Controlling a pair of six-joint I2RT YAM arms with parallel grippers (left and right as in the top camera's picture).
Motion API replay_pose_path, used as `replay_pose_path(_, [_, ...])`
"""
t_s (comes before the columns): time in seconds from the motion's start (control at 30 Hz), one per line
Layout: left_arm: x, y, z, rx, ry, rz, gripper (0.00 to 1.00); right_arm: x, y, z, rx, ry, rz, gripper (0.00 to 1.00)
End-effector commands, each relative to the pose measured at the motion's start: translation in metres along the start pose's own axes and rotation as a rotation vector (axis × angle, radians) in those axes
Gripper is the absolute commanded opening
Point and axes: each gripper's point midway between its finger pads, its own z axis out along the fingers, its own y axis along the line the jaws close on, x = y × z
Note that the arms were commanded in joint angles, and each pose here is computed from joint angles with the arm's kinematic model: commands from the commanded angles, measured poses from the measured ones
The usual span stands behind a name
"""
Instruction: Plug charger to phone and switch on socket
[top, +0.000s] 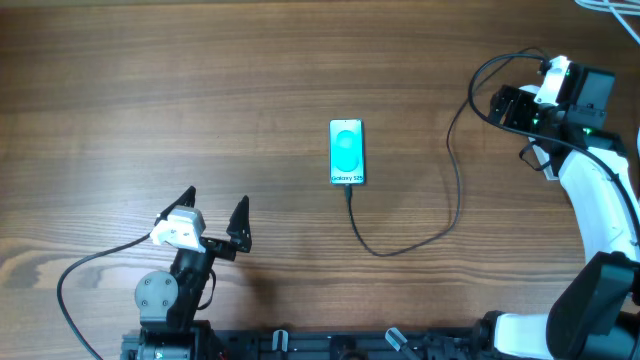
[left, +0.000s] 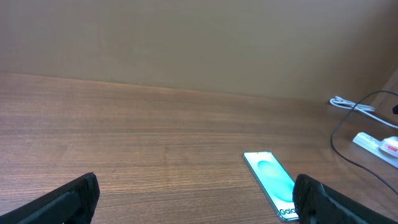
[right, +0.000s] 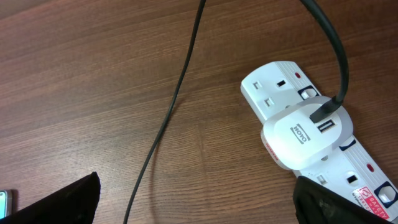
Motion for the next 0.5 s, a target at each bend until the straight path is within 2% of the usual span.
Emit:
replay_pose_path(0.0, [0.0007,-0.0024,-0.0005,0.012,0.001,0.021,1.0,0.0008,0.0032,0.0021,-0.017,0.005,-0.007,1.0])
replay_pose_path(0.47, [0.0007,-0.0024,-0.0005,0.012,0.001,0.021,1.0,0.0015,0.0037,0.002,-0.018,0.006,-0.009,1.0])
